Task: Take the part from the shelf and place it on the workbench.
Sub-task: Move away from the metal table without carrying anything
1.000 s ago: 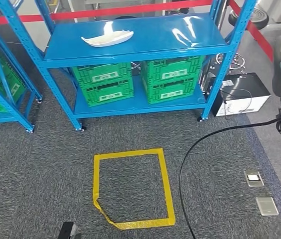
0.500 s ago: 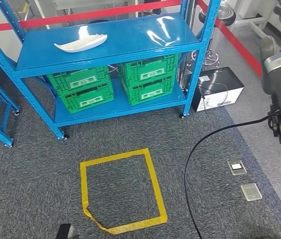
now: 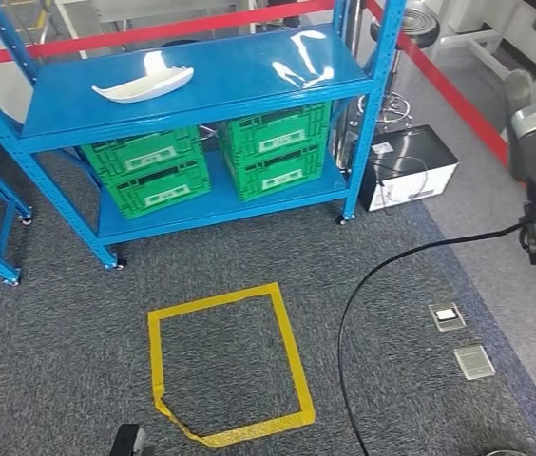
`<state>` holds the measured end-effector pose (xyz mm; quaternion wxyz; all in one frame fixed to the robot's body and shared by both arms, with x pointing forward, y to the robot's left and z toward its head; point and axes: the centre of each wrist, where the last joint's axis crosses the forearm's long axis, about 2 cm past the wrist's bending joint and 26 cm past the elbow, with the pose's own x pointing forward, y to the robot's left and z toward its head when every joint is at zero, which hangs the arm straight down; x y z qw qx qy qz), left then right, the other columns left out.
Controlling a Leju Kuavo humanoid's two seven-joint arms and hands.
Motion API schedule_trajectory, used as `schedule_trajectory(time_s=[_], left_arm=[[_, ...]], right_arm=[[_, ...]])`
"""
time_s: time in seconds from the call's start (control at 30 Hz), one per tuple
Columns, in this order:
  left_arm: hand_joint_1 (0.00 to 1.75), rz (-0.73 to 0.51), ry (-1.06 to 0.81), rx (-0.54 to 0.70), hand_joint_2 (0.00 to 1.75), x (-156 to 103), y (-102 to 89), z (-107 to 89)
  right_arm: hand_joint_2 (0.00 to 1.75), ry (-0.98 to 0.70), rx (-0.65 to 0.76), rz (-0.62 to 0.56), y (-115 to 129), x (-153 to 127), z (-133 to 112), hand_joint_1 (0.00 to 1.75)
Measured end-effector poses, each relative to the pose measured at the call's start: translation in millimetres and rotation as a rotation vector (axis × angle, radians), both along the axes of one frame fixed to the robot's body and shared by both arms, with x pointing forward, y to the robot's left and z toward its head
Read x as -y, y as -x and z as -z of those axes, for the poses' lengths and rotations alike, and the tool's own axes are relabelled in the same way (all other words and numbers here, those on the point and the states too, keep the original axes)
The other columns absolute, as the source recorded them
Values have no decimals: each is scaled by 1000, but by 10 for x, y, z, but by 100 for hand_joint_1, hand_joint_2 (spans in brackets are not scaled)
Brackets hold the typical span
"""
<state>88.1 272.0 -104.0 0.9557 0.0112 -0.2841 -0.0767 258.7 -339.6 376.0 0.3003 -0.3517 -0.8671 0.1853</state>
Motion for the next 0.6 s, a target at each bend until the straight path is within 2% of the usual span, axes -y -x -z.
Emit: schedule_trajectory(time_s=[0.6], left_arm=[[0,-6,0,-8,0,-3,44,9]], right_arm=[[0,-20,-17,-34,-56,-3,62,0]])
